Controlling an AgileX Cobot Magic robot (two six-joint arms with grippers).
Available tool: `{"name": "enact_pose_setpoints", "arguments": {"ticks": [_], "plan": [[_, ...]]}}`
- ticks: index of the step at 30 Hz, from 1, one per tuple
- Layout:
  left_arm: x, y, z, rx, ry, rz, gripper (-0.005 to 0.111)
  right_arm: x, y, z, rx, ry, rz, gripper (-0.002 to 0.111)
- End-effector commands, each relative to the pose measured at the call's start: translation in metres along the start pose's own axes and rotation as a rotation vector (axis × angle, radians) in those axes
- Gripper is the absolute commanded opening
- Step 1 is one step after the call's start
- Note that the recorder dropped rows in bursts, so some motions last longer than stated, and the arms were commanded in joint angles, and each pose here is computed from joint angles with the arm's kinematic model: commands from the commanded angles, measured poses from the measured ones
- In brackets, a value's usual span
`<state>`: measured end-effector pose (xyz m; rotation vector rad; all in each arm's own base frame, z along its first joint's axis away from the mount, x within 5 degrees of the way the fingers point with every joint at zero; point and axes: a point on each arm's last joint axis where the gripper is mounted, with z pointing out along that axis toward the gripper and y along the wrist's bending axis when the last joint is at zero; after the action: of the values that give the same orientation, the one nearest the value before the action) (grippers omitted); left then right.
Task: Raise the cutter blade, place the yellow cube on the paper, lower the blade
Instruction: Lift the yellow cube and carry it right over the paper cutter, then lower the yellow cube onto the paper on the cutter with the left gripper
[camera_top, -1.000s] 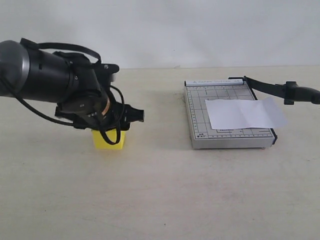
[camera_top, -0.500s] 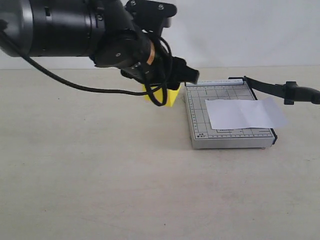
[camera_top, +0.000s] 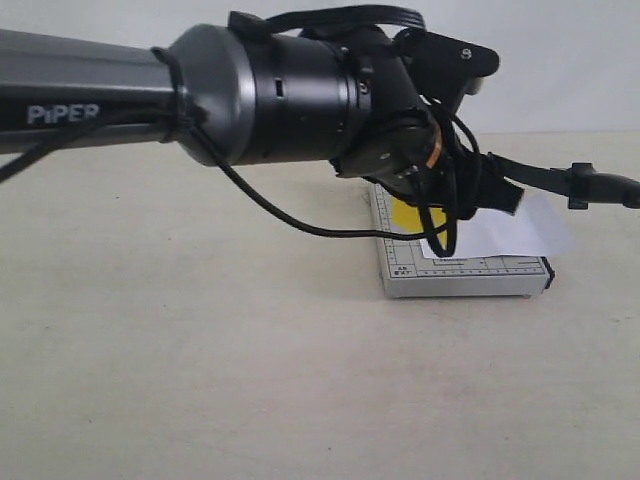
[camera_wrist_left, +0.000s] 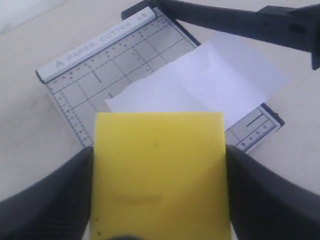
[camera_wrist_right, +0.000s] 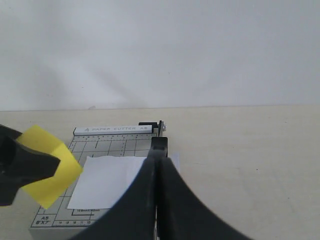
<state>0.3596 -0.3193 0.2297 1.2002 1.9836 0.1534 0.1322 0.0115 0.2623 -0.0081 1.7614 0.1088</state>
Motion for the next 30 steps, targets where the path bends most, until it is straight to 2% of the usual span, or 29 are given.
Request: {"name": "enact_pose_setpoints", "arguments": {"ticks": [1, 8, 20, 26, 30], "plan": [[-0.015, -0.007, 0.012, 0.026, -0.037, -0.015, 0.004, 0.0, 0.0, -0.001, -0.001, -0.004, -0.008, 0.0], [-0.032, -0.007, 0.031, 0.021, -0.083, -0.033, 0.004, 0.0, 0.0, -0.001, -0.001, -0.004, -0.008, 0.0], [-0.039, -0.016, 0.07, 0.005, -0.106, -0.029, 0.004, 0.0, 0.0, -0.001, -0.001, -0.004, -0.008, 0.0], [-0.032, -0.013, 0.079, -0.074, -0.047, 0.09, 0.004, 0.0, 0.0, -0.001, -0.001, -0.004, -0.008, 0.0], [-0.027, -0.006, 0.082, -0.094, -0.026, 0.098, 0.004, 0.0, 0.0, -0.001, -0.001, -0.004, -0.008, 0.0]]}}
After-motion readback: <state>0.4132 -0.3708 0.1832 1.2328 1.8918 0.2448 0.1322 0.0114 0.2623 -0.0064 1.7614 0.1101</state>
